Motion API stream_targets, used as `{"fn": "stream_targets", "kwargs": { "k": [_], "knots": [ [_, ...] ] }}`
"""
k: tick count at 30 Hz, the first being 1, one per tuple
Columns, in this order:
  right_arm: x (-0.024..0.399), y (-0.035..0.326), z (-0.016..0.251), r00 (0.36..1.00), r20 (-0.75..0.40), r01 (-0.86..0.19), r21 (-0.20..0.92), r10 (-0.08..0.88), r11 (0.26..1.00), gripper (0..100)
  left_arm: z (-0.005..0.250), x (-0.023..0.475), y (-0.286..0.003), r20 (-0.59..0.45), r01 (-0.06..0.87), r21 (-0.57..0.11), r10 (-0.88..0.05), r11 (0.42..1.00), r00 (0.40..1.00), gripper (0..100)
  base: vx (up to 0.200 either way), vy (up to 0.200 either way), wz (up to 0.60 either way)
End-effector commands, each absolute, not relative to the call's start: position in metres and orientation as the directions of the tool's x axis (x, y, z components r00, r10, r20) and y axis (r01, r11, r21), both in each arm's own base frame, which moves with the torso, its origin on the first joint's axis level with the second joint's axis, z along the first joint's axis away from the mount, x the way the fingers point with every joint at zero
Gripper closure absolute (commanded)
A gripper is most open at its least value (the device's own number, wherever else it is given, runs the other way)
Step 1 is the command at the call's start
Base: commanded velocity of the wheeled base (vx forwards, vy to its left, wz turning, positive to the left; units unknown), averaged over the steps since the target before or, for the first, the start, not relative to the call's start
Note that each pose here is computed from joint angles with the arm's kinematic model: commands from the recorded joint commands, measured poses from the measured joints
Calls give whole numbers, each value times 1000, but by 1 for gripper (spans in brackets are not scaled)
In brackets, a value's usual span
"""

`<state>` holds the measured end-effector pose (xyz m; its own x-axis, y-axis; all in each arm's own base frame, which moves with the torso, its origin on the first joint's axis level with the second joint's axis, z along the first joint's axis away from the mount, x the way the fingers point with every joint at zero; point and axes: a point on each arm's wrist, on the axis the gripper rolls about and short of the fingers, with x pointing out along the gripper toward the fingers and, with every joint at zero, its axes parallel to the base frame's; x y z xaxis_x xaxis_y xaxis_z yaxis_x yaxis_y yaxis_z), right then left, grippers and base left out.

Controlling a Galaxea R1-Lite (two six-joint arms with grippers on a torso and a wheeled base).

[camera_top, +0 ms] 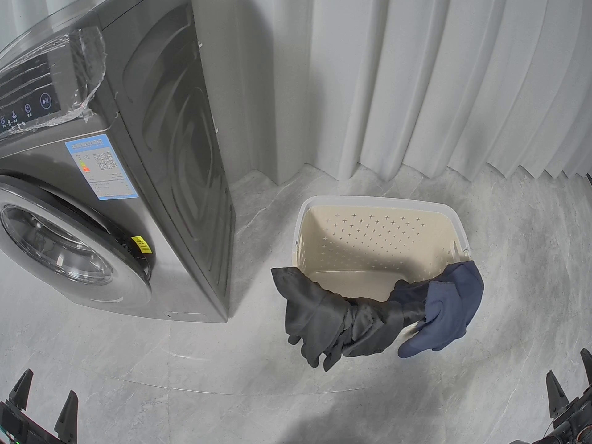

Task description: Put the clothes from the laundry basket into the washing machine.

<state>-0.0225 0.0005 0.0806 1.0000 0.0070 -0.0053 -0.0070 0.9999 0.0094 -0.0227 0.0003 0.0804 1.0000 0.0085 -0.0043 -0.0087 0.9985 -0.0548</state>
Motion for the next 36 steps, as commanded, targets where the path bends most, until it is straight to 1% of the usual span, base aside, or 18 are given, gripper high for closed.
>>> {"fn": "stream_targets", "kwargs": {
  "k": [1, 36],
  "knots": [
    [-21, 0, 76, 1000, -23, -7, 10, 8, 1000, 0, 76, -22, 0, -8, -10, -55, 9, 998, 1000, 0, 0, 200, 0],
    [-21, 0, 76, 1000, -23, -6, 10, 6, 1000, 0, 76, -22, 0, -8, -10, -57, 9, 998, 1000, 0, 0, 200, 0]
  ]
}}
